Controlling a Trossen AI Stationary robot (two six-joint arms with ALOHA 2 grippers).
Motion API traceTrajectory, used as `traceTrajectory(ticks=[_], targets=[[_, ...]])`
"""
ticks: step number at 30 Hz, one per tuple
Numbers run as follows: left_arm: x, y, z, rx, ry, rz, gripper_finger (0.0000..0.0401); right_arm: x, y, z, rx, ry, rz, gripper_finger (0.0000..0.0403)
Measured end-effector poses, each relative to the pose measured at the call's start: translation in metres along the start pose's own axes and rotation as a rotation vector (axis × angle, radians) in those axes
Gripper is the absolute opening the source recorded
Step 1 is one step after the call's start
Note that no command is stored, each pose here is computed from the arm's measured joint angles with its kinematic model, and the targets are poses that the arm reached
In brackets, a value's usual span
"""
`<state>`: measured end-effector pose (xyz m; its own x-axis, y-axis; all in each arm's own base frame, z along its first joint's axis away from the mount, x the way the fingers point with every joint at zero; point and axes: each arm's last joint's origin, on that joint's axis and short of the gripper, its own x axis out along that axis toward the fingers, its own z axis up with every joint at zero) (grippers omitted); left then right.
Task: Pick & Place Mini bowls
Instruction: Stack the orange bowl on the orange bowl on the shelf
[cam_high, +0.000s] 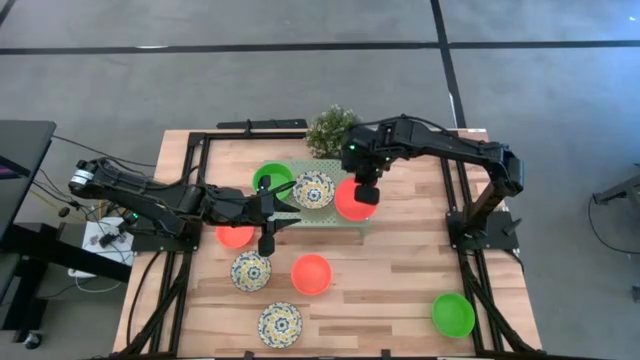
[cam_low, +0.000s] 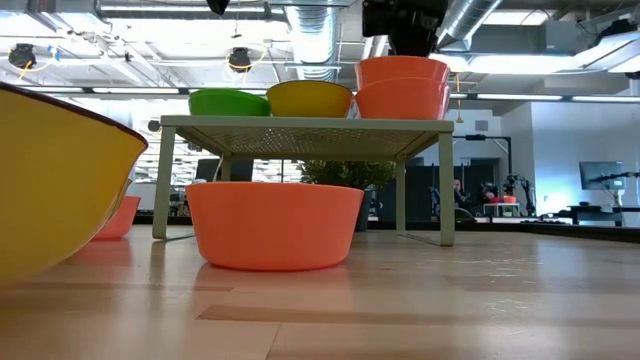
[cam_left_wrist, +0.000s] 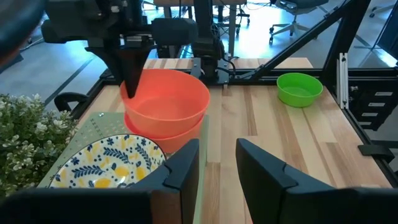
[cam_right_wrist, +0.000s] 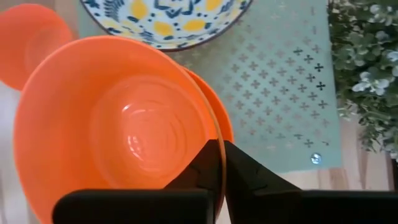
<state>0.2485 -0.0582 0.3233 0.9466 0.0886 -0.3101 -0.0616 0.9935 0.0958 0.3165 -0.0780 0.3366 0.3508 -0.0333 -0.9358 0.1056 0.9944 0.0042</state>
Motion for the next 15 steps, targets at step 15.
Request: traceTrajectory(ticks=[15], targets=[[0.000, 0.000, 0.000, 0.000, 0.000, 0.000, 0.0108, 0.011, 0.001, -0.004, -0.039, 0.028, 0.009, 0.0041]])
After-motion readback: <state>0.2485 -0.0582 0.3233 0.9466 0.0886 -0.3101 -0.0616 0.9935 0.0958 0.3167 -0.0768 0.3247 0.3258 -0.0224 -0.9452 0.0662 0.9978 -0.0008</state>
